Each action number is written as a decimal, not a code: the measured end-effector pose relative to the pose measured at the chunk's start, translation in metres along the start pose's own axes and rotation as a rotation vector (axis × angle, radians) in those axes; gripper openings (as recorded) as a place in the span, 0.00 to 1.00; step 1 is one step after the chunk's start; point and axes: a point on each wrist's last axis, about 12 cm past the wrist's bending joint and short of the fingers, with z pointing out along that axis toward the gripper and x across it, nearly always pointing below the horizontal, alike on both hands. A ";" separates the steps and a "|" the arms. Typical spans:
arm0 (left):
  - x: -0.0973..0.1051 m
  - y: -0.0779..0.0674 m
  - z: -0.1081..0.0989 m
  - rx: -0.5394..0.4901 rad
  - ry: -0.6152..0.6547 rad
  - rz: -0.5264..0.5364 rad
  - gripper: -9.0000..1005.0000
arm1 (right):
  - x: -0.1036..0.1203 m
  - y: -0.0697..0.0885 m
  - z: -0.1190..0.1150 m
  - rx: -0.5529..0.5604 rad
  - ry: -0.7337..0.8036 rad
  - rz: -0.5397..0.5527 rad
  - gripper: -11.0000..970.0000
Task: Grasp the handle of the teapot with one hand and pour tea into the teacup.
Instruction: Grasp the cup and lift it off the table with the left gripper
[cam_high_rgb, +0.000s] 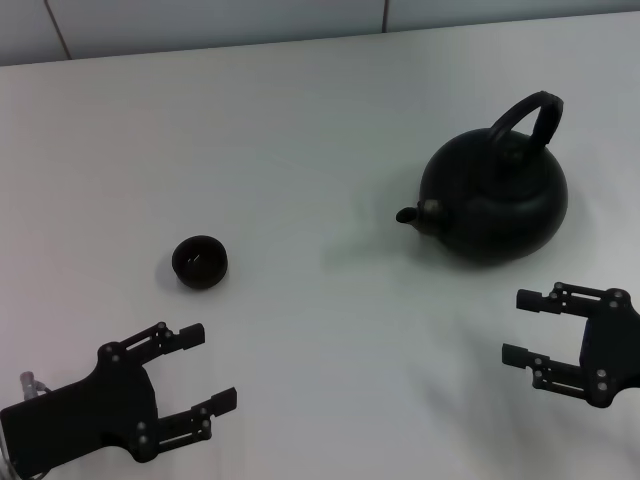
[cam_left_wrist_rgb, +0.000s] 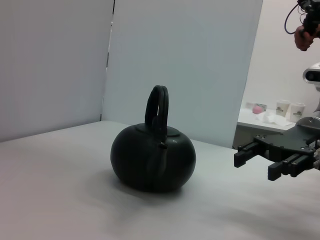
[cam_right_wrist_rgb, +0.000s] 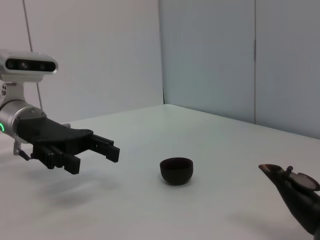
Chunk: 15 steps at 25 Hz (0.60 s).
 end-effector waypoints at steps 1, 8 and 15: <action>0.000 0.000 0.000 0.000 0.000 0.000 0.80 | 0.000 0.000 0.001 -0.002 0.000 -0.001 0.65; -0.002 0.001 0.001 0.004 -0.003 0.003 0.80 | -0.002 -0.003 0.005 -0.011 -0.002 -0.010 0.65; -0.002 0.001 0.000 0.003 -0.009 -0.003 0.80 | -0.003 -0.003 0.005 -0.009 -0.004 -0.010 0.64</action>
